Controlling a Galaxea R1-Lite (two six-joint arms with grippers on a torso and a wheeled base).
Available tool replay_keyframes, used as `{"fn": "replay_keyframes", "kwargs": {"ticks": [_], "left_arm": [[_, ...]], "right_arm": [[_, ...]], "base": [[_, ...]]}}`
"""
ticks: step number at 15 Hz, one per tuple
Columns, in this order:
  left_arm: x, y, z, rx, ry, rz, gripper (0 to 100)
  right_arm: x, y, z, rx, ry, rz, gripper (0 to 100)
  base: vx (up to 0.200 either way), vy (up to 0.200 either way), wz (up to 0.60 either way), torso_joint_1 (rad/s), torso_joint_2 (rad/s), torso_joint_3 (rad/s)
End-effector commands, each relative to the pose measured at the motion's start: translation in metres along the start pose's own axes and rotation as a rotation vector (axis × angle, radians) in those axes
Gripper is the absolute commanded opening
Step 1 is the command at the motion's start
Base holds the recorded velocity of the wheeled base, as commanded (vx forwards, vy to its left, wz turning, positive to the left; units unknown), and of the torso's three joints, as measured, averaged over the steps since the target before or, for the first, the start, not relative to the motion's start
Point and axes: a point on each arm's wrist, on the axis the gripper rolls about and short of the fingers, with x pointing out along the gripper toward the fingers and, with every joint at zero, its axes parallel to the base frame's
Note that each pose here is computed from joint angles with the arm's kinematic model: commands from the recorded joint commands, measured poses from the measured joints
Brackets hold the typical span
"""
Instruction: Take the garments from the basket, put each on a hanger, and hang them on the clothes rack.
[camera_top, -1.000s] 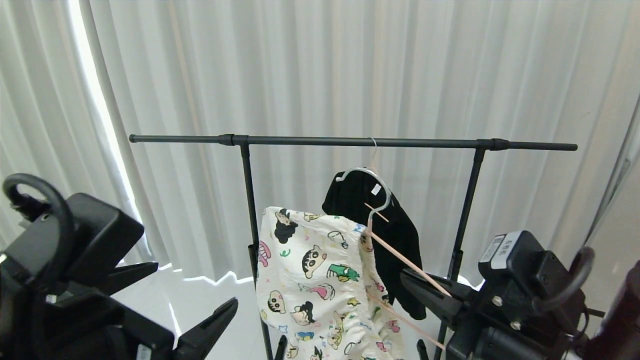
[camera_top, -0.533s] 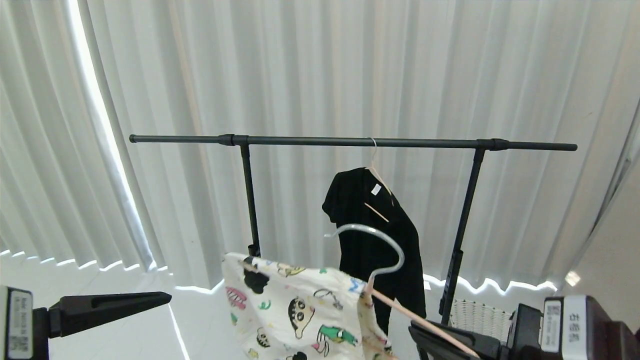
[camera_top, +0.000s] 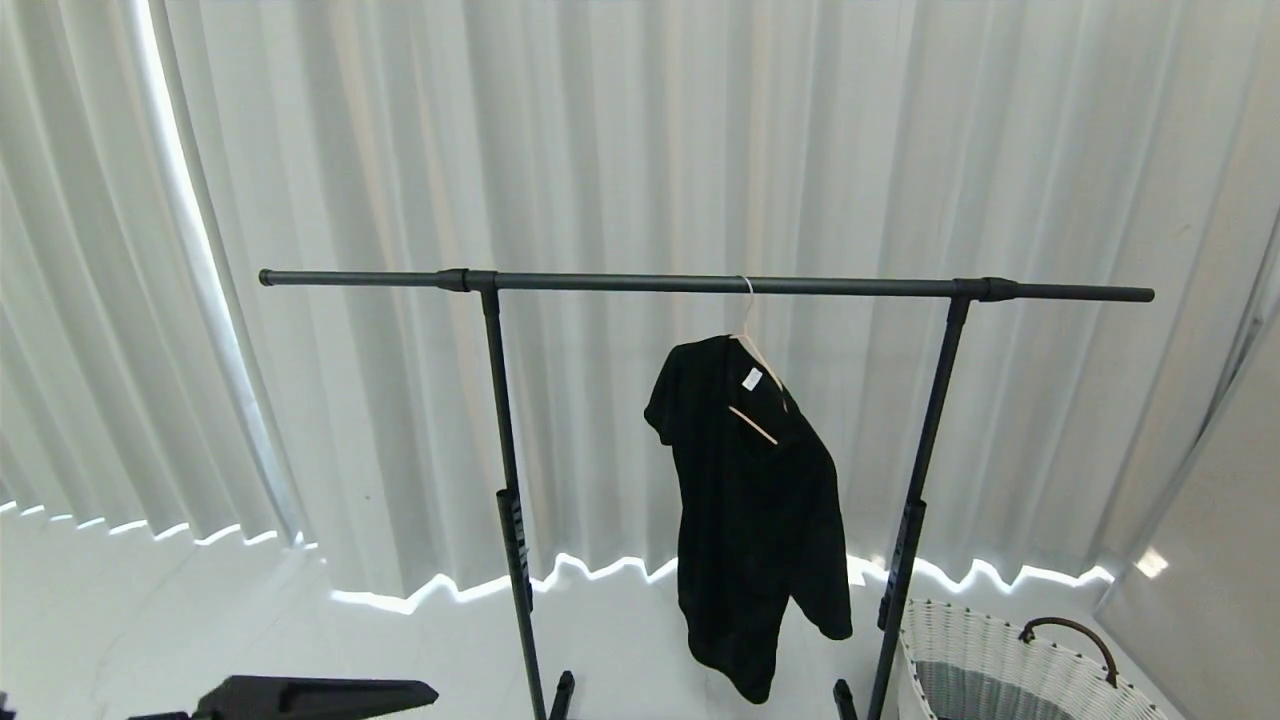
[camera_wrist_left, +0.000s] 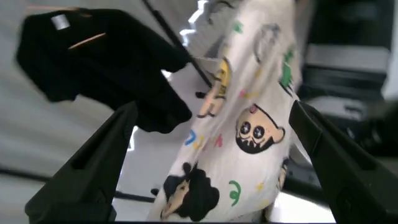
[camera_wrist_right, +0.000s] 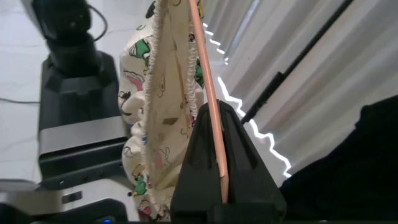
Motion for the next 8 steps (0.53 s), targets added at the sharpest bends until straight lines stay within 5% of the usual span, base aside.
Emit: {"fn": "replay_keyframes", "kwargs": {"ticks": [1,7,8], "left_arm": [[0.005,-0.002,-0.006,0.008,0.027,-0.026,100],[0.046,0.000,-0.004,-0.003,0.080,-0.091,100],[0.047,0.000,-0.007,-0.005,0.085,-0.095,0]], "right_arm": [[0.000,0.006,-0.001,-0.006,0.003,0.029,0],[-0.001,0.007,0.001,-0.018,-0.008,0.039,0],[-0.002,0.007,0.001,-0.021,-0.008,0.039,0]], "base": [[0.000,0.000,0.00,0.000,0.00,0.000],[0.000,0.000,0.00,0.000,0.00,0.000],[0.000,0.000,0.00,0.000,0.00,0.000]]}}
